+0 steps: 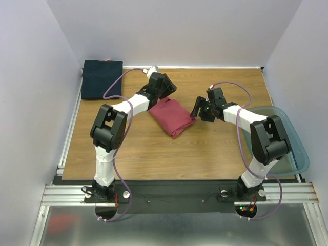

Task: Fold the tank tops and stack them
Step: Fold the tank top

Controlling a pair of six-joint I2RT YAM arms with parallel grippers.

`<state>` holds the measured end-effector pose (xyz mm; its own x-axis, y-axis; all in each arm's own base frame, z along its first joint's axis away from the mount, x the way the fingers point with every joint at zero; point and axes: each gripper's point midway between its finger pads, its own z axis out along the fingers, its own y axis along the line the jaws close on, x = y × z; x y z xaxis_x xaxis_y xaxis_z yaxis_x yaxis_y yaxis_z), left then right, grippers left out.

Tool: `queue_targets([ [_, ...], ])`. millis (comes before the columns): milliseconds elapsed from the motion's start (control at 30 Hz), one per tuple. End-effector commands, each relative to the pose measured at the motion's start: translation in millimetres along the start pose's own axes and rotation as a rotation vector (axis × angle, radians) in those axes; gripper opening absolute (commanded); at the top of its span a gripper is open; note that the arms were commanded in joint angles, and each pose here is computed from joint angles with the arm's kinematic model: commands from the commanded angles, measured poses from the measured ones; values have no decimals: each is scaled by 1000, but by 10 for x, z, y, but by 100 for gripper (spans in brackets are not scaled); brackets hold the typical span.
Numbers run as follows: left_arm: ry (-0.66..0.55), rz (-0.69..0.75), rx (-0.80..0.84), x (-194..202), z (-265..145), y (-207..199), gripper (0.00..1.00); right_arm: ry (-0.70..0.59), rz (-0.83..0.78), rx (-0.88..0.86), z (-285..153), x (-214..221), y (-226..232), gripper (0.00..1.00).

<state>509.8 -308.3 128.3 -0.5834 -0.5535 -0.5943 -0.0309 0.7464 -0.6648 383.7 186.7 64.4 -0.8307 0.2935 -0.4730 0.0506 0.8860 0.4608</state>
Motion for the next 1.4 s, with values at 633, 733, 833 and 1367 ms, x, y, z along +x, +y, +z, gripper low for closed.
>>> queue_targets([
  [633,101,-119,8,464,-1009,403,45,-198,-345,23,308,-709,869,74],
  [733,116,-110,-27,528,-940,500,44,-140,-328,49,473,-499,710,73],
  [833,125,-90,-50,520,-868,510,44,-103,-309,86,520,-317,537,71],
  [1367,177,62,-76,321,-627,492,43,-143,-1,-245,-214,707,1201,80],
])
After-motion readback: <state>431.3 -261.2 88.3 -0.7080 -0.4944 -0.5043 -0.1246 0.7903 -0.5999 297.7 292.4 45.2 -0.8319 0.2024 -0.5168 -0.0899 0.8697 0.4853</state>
